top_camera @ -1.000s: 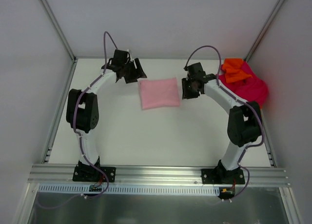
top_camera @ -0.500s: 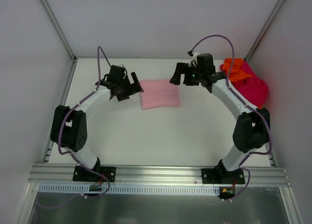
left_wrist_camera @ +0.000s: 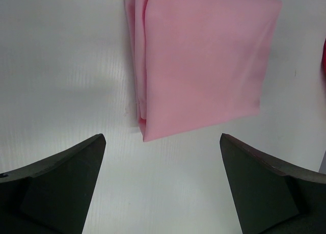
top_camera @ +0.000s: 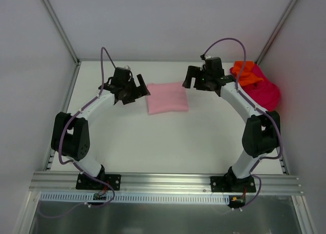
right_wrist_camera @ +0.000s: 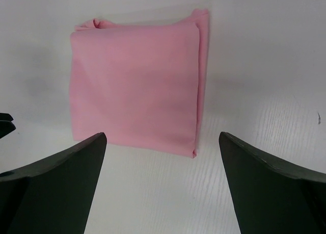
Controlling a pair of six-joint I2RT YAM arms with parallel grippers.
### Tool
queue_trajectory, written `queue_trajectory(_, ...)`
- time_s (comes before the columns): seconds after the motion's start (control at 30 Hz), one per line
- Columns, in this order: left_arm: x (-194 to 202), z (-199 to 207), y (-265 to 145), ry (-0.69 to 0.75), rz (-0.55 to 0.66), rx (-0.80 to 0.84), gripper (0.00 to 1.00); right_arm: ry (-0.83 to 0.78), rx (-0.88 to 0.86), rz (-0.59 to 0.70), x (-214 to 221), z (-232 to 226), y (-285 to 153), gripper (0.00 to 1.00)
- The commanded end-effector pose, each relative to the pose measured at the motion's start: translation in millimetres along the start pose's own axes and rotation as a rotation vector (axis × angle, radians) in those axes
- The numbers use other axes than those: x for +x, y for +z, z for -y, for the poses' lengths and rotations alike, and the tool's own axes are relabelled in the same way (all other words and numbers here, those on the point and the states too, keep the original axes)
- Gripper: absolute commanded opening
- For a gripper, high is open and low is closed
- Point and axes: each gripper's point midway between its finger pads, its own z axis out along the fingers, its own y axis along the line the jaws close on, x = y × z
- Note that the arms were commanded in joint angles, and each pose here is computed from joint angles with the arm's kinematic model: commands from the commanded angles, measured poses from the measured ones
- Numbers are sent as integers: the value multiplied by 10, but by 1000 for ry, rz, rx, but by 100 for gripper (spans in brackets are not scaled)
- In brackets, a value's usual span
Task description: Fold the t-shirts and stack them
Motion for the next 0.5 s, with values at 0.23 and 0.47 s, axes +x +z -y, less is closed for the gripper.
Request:
queue_trajectory(0.23, -42, -47, -86, 11, 3, -41, 99, -56, 70, -50, -40, 10, 69, 82)
queue_trajectory(0.47, -5, -47, -45, -9, -17, -37, 99, -56, 66, -57, 18, 19, 50, 14)
